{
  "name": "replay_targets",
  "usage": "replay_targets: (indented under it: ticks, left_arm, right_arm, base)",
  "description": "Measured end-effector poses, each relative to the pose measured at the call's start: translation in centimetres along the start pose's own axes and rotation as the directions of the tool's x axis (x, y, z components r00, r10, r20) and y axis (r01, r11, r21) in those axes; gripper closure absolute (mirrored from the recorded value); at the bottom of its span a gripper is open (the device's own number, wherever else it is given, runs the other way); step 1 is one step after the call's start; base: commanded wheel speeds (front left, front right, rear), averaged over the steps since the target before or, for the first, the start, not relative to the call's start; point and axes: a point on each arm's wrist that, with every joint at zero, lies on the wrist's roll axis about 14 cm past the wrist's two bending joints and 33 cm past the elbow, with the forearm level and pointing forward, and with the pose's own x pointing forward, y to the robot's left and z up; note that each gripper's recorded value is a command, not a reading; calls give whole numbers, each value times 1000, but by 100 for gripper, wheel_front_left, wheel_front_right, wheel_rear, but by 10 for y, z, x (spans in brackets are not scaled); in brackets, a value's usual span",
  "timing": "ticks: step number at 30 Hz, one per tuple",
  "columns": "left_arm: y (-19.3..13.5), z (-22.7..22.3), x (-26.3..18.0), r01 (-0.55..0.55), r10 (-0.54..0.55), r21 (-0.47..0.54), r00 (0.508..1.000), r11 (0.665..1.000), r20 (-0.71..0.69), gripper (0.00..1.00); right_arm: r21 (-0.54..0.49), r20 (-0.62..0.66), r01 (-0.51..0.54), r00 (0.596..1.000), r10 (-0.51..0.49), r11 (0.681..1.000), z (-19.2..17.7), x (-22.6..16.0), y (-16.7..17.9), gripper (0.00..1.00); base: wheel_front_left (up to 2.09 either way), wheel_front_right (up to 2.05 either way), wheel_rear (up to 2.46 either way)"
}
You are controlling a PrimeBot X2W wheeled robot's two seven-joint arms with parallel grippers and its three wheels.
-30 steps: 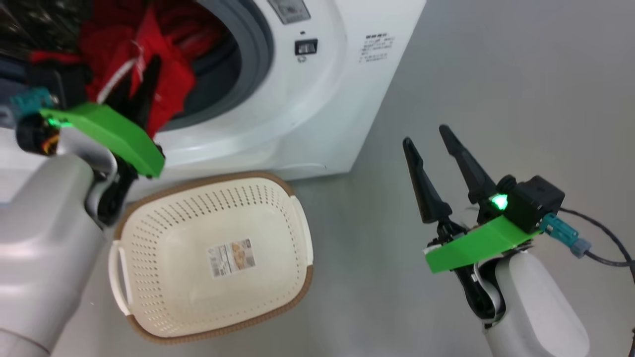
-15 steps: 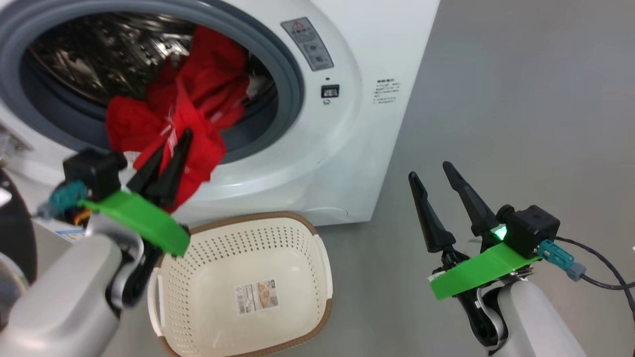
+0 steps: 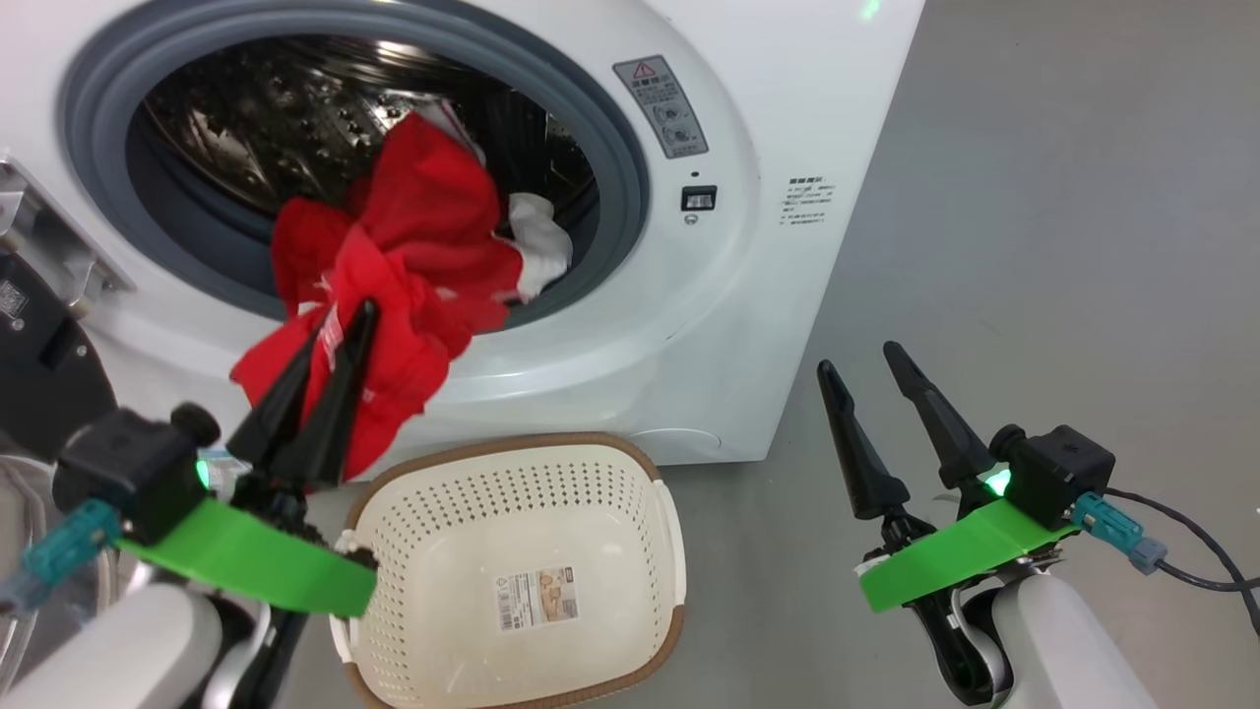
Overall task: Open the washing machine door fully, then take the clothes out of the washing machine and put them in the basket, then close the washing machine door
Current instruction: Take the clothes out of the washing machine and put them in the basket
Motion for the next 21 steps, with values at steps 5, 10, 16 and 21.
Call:
replay_targets:
  ticks: [5,10,16,21]
  left_arm:
    - [1,-24,-9,-28,26,-26,998,999,-64,100]
    - [-5,-78,-17,-40,22,-87,980,995,-198,100]
    - [1,-147,-24,-75,15,-160,936,984,-352,100]
    - [11,-193,-23,-90,8,-158,891,983,-454,100]
  right_arm:
    - [1,-11,-5,1000,5,1000,-4,-1,1,0]
    - [1,-27,5,1000,-5,1000,-10,-2,-3,0]
    - [-4,-37,31,999,-31,1000,-14,-2,-14,0]
    - [-9,-44,51,998,-52,999,-17,-1,-23,0]
  base:
    - [0,0,0]
    - [0,0,0]
    - [0,0,0]
    - [0,0,0]
